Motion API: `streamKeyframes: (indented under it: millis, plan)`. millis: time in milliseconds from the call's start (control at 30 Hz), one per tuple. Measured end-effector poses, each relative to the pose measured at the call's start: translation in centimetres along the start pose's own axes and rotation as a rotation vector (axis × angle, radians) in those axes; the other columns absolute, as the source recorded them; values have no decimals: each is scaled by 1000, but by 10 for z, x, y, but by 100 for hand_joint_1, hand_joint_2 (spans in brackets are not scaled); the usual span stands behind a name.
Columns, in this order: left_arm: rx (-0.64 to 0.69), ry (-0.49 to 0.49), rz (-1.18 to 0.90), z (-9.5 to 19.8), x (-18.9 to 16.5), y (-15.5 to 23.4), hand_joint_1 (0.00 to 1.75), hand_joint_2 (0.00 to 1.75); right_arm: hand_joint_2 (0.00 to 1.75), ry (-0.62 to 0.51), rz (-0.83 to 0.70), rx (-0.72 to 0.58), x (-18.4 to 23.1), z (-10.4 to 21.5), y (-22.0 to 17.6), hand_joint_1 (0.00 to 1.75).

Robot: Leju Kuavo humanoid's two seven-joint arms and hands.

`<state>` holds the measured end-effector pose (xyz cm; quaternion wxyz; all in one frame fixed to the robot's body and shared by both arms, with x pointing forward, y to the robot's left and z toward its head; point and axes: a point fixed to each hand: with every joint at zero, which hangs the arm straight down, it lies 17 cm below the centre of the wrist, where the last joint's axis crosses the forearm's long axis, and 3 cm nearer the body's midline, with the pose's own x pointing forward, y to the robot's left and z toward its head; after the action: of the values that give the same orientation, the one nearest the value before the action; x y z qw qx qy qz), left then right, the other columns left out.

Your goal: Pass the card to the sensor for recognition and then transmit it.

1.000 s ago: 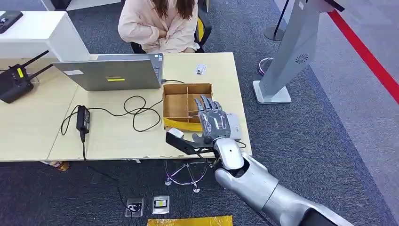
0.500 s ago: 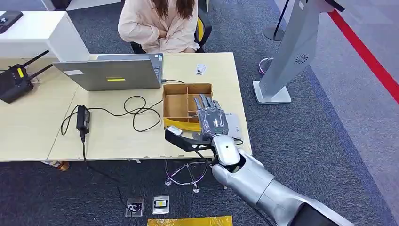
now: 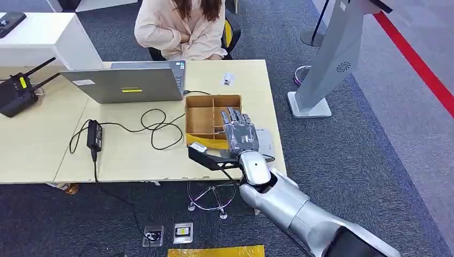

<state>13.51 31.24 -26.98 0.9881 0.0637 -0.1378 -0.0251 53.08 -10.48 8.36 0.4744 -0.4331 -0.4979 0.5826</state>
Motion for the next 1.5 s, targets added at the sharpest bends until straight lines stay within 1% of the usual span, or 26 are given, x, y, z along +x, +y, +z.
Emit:
streamKeyframes:
  millis: [500,833,1167,1233,1500]
  plan:
    - [-13,-1,-19,0,7,-3,0,0,175,16,36,29,-3,-7,3,0]
    - [-22,-28,-28,0,21,-6,0,0,175,24,59,63,1,-9,10,0]
    - [-27,-37,-27,0,24,-8,0,0,175,32,64,77,0,-8,16,0]
    - [-33,-40,-33,0,25,-10,0,0,175,48,91,90,-5,-8,21,0]
    - [-35,-43,-38,0,27,-11,0,0,175,61,126,98,-11,-11,21,0]
